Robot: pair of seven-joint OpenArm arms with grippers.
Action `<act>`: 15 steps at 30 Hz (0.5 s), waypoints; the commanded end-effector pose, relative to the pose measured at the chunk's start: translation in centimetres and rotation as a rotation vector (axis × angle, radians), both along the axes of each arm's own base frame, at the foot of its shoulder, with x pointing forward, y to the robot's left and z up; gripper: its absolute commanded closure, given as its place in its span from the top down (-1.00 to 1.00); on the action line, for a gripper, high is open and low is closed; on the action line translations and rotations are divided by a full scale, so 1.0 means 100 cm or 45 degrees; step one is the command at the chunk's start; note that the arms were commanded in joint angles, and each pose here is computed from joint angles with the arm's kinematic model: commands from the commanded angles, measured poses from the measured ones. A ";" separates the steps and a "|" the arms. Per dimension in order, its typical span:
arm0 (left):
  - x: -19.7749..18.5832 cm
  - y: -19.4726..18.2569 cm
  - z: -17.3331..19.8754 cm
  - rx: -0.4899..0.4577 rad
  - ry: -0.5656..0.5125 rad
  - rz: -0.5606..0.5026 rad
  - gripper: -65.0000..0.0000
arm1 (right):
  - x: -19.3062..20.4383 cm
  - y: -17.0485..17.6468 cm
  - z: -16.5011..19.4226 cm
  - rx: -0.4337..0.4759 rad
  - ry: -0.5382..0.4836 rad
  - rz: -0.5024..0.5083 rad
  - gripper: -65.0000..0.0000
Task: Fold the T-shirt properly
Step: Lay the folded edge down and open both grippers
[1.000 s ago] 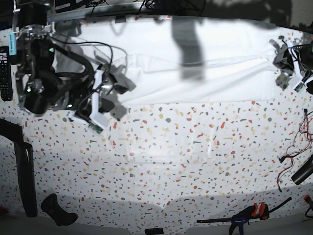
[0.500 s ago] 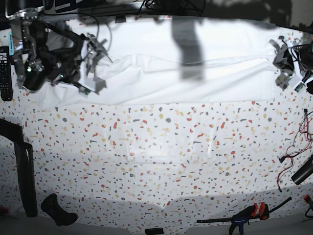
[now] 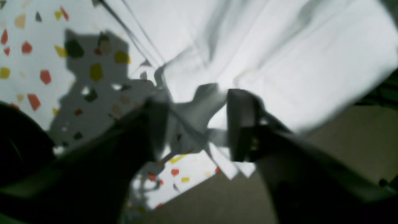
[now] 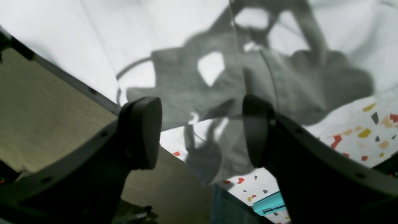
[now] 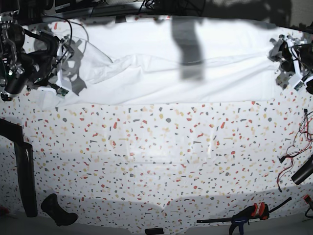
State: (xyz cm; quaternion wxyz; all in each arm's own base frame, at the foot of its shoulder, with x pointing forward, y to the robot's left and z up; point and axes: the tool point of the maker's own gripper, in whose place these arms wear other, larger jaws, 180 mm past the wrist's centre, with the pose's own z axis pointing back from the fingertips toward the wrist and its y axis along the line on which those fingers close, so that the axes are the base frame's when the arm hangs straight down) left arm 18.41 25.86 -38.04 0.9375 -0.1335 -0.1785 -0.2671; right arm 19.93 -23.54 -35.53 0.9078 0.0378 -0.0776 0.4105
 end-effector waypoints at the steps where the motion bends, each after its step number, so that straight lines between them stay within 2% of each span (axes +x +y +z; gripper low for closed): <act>1: 0.006 0.005 0.009 0.019 -0.026 -0.021 0.05 | 0.008 -0.003 0.009 -0.011 -0.043 0.015 0.22; 5: 0.009 0.008 0.011 0.041 -0.040 -0.028 0.05 | 0.025 0.006 0.018 0.054 -0.134 0.017 0.22; 6: 0.013 0.009 0.013 0.056 -0.064 -0.035 0.05 | 0.032 0.009 0.022 0.077 -0.172 0.018 0.22; 8: 0.033 0.010 0.023 0.060 -0.172 0.053 0.05 | 0.049 0.015 0.033 0.115 -0.256 0.020 0.22; 11: 0.061 -0.012 0.046 -0.065 -0.377 0.088 0.05 | 0.074 0.026 0.046 0.146 -0.363 0.005 0.22; 15: 0.086 -0.055 0.077 -0.350 -0.591 0.144 0.05 | 0.093 0.052 0.047 0.238 -0.462 -0.104 0.22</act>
